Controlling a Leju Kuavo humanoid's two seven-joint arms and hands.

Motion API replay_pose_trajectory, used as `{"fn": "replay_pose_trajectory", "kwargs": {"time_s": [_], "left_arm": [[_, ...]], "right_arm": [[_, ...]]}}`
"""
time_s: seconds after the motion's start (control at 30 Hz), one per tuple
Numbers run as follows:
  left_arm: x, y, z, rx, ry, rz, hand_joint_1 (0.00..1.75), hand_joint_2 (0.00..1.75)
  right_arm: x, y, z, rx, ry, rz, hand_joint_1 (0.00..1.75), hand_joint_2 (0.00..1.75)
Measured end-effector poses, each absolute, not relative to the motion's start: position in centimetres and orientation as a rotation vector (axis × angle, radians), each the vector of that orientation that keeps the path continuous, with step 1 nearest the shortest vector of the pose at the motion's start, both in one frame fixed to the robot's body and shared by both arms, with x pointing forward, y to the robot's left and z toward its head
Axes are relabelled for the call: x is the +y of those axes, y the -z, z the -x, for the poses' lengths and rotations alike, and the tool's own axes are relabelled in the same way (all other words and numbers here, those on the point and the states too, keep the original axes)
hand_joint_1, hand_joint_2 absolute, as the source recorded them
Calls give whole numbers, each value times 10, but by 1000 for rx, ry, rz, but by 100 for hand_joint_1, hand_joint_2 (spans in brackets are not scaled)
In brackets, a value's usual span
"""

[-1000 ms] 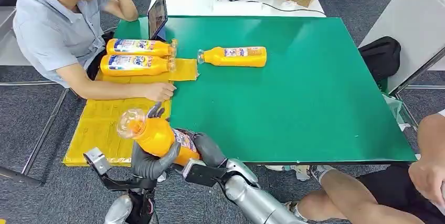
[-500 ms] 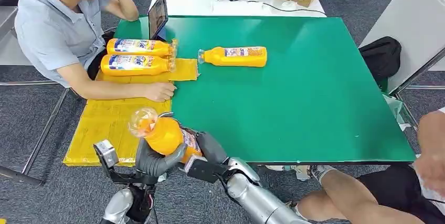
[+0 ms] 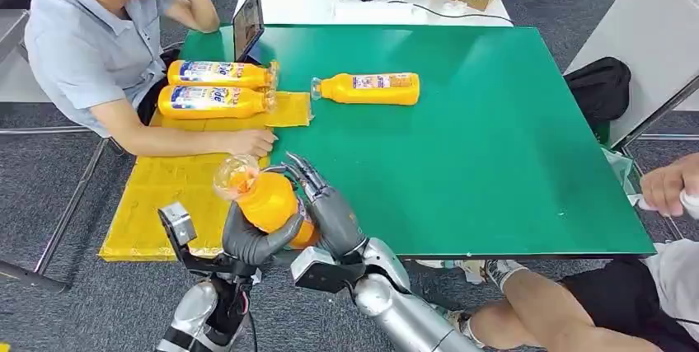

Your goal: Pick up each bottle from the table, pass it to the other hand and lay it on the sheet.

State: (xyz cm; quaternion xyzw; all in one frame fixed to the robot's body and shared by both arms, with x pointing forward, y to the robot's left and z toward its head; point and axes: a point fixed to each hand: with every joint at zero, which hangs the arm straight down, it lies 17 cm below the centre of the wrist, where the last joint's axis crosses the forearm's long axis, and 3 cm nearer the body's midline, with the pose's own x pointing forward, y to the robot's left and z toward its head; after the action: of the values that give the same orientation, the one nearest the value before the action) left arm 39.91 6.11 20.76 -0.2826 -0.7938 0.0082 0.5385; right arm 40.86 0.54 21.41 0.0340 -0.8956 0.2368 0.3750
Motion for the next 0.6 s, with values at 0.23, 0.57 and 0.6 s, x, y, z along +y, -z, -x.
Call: {"fn": "replay_pose_trajectory", "kwargs": {"time_s": [0.23, 0.57, 0.6], "left_arm": [[105, -222, -439, -1972, -91, 407, 175, 175], [183, -244, -462, -2140, 99, -303, 175, 175], [184, -245, -466, -2138, 140, -355, 175, 175]], "right_arm": [[-22, -258, -383, -2516, -526, 180, 0, 0], [-113, -258, -379, -2478, -321, 365, 0, 0], [-117, -257, -379, -2470, -304, 367, 0, 0]]}}
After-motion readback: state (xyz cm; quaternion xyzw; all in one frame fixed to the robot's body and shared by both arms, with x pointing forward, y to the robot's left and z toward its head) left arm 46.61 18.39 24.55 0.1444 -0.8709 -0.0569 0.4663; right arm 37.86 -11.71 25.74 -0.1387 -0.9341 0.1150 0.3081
